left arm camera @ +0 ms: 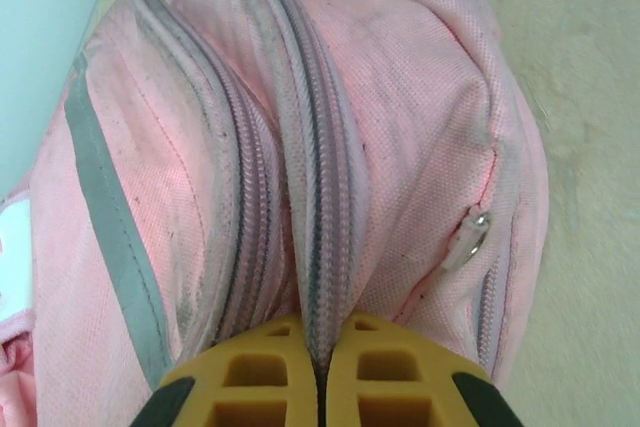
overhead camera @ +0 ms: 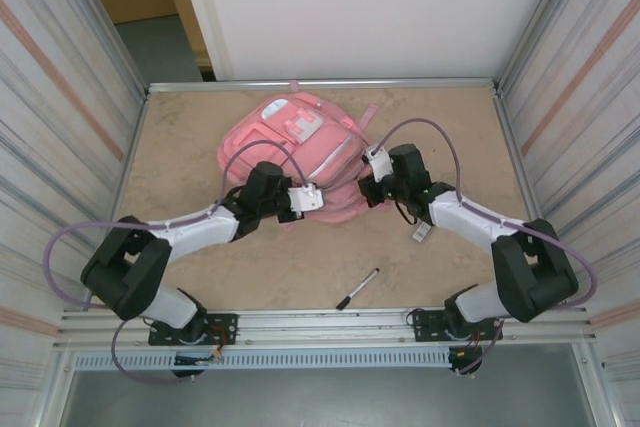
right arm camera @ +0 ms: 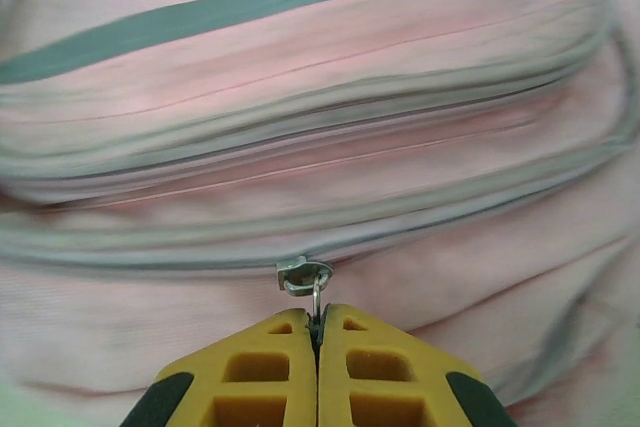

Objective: Pack the student bag

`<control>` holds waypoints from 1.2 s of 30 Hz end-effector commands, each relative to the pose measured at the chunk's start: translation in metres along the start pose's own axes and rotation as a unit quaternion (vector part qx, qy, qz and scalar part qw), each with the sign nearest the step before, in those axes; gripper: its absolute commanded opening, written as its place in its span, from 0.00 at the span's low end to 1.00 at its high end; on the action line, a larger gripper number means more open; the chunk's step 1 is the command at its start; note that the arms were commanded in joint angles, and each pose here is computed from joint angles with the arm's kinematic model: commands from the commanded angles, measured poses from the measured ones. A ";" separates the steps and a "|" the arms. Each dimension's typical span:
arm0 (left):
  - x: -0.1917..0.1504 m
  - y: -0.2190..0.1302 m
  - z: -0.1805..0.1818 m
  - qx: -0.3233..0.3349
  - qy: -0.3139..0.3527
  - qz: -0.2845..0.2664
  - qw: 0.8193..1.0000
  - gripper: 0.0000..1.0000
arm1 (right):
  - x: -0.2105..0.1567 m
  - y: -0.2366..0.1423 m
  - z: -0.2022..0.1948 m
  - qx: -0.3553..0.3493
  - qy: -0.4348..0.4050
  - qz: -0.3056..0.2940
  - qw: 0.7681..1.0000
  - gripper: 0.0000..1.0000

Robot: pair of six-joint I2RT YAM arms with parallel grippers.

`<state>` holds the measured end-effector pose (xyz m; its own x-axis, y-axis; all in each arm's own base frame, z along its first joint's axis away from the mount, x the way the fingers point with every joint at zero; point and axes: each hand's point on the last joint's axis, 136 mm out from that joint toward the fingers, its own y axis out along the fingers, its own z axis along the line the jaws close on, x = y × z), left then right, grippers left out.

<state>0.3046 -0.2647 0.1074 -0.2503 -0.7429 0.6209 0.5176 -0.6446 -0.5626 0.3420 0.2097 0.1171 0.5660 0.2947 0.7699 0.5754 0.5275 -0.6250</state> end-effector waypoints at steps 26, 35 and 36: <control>0.013 -0.083 0.008 0.005 -0.154 -0.053 0.987 0.70 | 0.038 0.034 0.110 0.160 0.051 0.005 0.986 0.00; -0.006 -0.046 0.027 0.045 0.034 0.047 0.997 0.59 | 0.031 0.023 0.125 0.199 0.039 0.007 0.979 0.00; -0.010 -0.041 0.035 0.057 0.046 0.065 0.995 0.57 | 0.029 0.021 0.128 0.211 0.039 0.008 0.977 0.00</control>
<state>0.2812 -0.2270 0.1228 -0.1591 -0.7685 0.6198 0.5267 -0.5970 -0.6051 0.3078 0.3194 0.1230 0.6512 0.2660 0.7107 0.3344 0.7401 -0.5834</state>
